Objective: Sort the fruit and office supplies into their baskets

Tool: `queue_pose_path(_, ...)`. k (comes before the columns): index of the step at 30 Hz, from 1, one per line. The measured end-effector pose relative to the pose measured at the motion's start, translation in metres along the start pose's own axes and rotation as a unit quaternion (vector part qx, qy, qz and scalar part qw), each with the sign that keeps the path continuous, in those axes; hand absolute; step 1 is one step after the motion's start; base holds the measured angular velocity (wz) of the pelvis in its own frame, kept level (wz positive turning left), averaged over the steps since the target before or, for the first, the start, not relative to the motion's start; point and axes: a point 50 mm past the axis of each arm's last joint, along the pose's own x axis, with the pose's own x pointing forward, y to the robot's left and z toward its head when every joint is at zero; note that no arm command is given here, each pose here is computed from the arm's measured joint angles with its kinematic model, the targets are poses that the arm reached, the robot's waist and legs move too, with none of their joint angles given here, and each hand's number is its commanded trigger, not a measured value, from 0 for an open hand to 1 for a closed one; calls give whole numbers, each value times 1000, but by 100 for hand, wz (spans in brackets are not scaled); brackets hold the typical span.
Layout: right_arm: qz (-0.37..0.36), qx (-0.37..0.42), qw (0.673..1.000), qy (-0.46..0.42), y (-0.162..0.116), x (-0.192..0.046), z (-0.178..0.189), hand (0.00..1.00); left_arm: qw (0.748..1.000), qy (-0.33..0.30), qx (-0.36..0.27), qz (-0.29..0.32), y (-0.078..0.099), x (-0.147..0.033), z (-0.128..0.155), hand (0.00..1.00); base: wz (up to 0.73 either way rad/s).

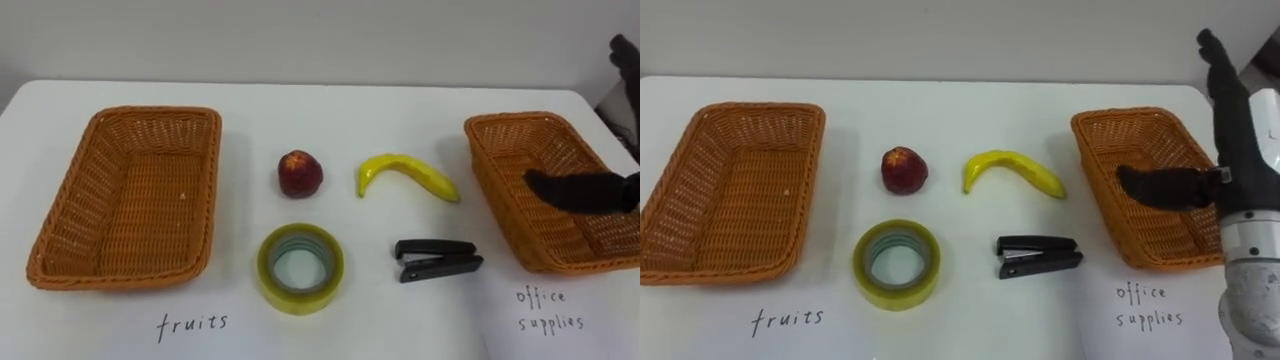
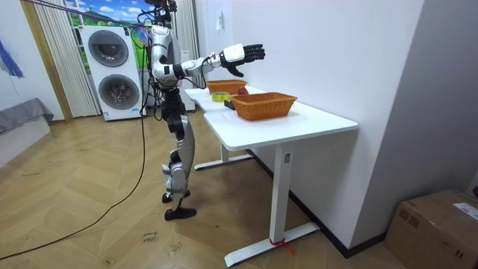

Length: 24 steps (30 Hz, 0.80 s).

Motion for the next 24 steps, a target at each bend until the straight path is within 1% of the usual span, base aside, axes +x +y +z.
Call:
queue_pose_path(6, 44, -6, 999, 11, 5, 0, -3, 0, 1000, -1, 18, -4, 4, 0, 1, 0, 0)
queue_pose_path(12, 85, -42, 995, 14, 9, 0, -3, 0, 999, -11, 39, -9, 3, 1, 10, 0, 0)
queue_pose_path(21, 115, -65, 991, 20, 12, -1, -3, 0, 999, -8, 45, -15, 2, 1, 9, 0, 0)
queue_pose_path(24, 133, -81, 988, 9, 18, -1, 3, 0, 999, -7, 45, -13, 3, 2, 9, 0, -3)
